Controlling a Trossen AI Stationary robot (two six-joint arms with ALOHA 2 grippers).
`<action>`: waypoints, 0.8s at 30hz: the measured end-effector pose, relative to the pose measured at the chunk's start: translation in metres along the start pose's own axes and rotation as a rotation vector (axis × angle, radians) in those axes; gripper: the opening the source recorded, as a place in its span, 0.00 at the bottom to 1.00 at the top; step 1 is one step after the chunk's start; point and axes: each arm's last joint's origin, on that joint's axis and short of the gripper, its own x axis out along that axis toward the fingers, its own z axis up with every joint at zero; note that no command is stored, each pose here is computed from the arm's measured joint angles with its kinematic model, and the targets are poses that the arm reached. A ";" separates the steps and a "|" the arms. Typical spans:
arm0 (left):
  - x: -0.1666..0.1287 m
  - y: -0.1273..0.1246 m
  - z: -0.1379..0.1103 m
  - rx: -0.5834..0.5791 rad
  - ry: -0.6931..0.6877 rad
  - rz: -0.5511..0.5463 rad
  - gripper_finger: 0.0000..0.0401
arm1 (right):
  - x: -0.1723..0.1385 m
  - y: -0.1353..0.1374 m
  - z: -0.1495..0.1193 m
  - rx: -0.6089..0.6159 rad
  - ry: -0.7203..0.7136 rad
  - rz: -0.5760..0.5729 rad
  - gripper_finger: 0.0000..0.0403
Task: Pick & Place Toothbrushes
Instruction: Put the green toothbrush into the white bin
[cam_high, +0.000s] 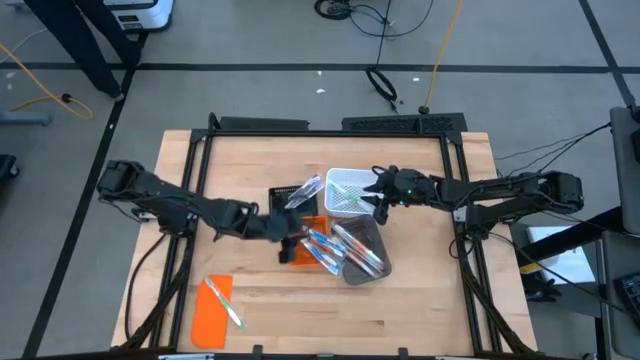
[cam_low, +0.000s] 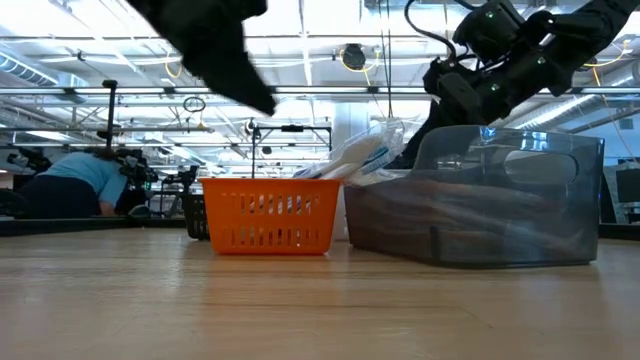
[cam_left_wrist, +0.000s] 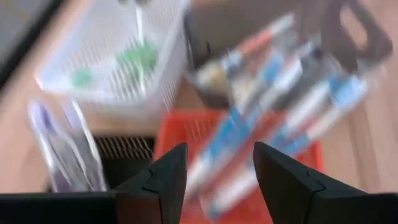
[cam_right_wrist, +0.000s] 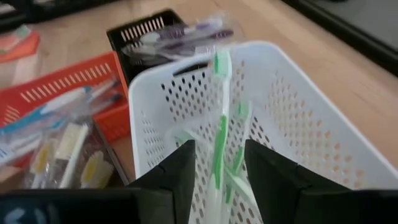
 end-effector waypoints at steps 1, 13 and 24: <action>-0.001 -0.003 -0.004 -0.011 0.032 -0.005 0.46 | 0.000 0.000 0.001 0.001 -0.011 0.002 0.32; -0.022 -0.043 -0.034 -0.339 0.301 -0.151 0.46 | 0.000 0.001 0.006 0.003 -0.064 0.013 0.32; -0.048 -0.068 -0.065 -0.882 0.602 0.002 0.46 | 0.000 0.002 0.006 -0.020 -0.060 0.018 0.32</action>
